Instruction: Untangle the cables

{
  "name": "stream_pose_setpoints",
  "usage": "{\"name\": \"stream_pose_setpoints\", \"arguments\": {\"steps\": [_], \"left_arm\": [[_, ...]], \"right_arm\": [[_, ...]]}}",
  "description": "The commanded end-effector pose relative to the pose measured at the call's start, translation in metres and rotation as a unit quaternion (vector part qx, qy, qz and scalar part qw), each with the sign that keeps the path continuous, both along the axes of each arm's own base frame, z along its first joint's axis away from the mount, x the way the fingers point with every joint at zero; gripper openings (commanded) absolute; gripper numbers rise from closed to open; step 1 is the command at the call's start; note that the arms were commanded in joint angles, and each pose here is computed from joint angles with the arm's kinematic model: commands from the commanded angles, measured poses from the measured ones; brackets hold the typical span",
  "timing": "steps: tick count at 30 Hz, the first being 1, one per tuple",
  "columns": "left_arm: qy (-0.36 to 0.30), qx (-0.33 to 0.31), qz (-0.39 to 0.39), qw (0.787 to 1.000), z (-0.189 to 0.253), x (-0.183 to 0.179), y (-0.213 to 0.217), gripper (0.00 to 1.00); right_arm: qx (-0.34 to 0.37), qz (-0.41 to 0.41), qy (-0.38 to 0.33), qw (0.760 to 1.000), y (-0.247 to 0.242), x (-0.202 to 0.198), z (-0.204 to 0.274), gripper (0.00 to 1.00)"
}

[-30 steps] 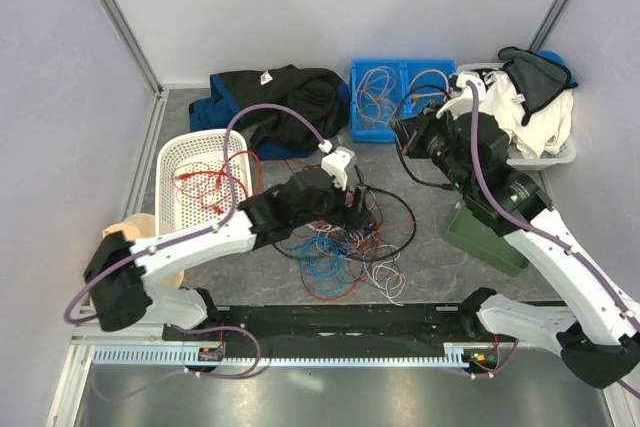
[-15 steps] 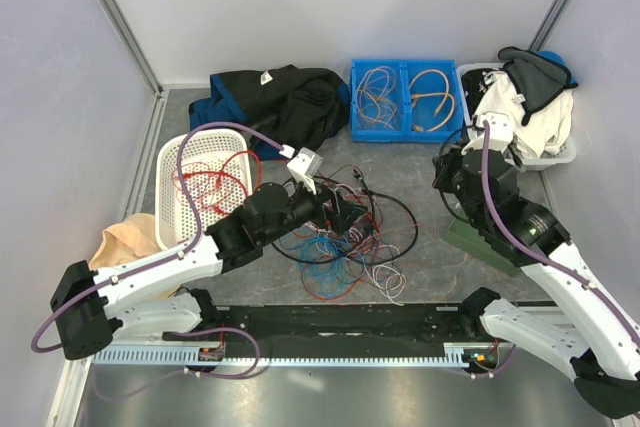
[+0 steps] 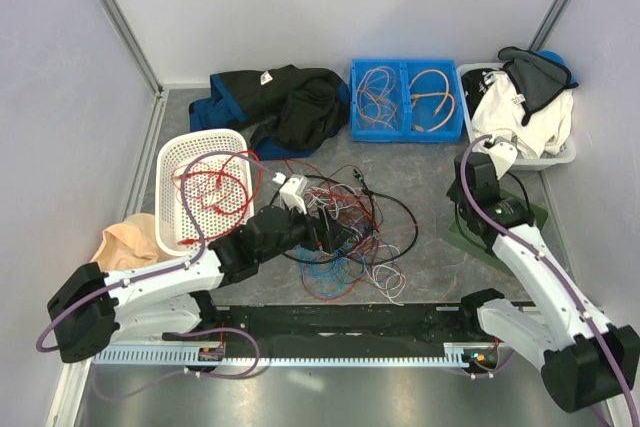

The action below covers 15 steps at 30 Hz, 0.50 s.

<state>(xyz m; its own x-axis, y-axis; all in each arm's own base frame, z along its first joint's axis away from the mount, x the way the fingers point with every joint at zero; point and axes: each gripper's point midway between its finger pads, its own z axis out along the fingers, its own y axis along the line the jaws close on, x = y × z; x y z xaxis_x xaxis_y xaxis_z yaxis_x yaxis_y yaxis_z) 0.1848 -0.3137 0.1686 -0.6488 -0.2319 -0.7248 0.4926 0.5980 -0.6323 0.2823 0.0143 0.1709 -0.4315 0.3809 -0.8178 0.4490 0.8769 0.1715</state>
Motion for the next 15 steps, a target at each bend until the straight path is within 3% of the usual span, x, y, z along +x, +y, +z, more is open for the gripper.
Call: {"name": "stream_pose_setpoints", "arguments": {"steps": [1, 15], "left_arm": [[0.017, -0.037, 0.022, 0.999, 0.009, -0.002, 0.007, 1.0], [0.015, -0.035, 0.03, 0.999, 0.006, -0.004, 0.015, 1.0]], "right_arm": [[0.046, -0.014, -0.041, 0.998, 0.003, 0.031, 0.007, 0.0], [0.058, -0.084, -0.014, 0.995, -0.049, 0.043, -0.032, 0.0]]}}
